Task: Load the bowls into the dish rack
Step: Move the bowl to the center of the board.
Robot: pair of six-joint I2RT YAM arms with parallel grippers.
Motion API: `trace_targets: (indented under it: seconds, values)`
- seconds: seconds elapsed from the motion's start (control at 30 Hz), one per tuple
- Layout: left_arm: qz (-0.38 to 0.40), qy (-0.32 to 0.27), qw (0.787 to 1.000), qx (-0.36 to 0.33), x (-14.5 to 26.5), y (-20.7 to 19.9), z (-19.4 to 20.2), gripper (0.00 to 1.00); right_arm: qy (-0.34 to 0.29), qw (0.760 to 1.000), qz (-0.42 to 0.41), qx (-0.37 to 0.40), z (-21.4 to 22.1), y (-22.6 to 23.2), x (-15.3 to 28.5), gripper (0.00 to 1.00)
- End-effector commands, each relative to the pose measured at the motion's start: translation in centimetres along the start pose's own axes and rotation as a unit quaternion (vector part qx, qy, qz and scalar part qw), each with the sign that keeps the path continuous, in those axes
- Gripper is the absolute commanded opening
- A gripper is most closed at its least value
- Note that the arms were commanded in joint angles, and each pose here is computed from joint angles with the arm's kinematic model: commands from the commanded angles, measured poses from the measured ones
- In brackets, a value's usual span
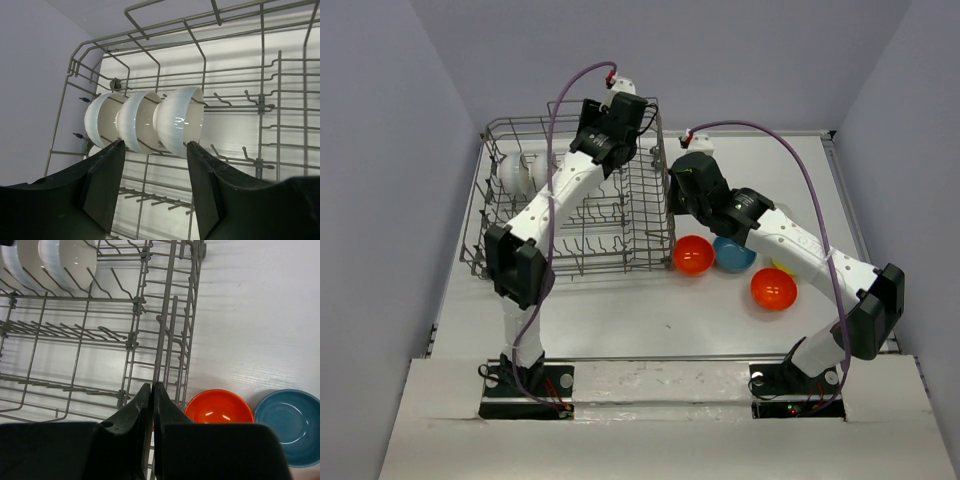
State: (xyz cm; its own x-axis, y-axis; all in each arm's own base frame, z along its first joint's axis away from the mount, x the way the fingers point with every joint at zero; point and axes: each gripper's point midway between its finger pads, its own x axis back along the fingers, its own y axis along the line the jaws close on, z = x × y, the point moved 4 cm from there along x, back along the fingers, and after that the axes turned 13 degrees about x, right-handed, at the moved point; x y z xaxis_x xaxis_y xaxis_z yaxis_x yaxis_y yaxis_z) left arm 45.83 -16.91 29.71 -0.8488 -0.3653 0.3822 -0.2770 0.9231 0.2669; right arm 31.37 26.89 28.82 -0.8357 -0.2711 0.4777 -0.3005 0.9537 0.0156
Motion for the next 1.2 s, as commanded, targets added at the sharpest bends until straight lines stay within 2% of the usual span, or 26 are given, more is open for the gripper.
trace_targets:
  seconds: [0.0,0.13,0.37,0.53,0.7,0.97,1.07,1.17]
  values:
    - [0.052,-0.044,0.991,0.116,5.9,3.7,-4.1,0.64,-0.010,1.000,-0.007,0.005,-0.9,0.5,0.3,0.01]
    - [0.065,-0.058,0.986,0.142,8.7,5.4,-4.3,0.64,-0.015,1.000,0.000,0.003,-1.1,0.2,0.6,0.05]
    - [0.092,-0.071,0.976,0.184,12.3,8.4,-2.6,0.65,-0.031,0.999,-0.001,-0.004,-2.4,0.1,1.3,0.18]
    - [0.105,-0.077,0.969,0.209,14.4,11.7,-0.2,0.65,-0.048,0.999,0.007,-0.009,-3.5,-0.2,1.9,0.41]
    - [0.136,-0.098,0.955,0.244,16.4,14.0,1.5,0.65,-0.059,0.998,0.009,-0.011,-4.4,-0.3,2.1,0.57]
    - [0.155,-0.100,0.949,0.257,16.4,14.0,3.8,0.65,-0.085,0.995,0.035,-0.023,-6.1,-1.1,3.0,0.72]
    - [0.179,-0.117,0.937,0.277,16.5,13.7,4.4,0.65,-0.108,0.991,0.067,-0.034,-6.9,-2.7,4.5,0.77]
    - [0.185,-0.116,0.936,0.275,16.4,13.7,5.7,0.65,-0.114,0.985,0.124,-0.034,-5.8,-4.8,5.0,0.80]
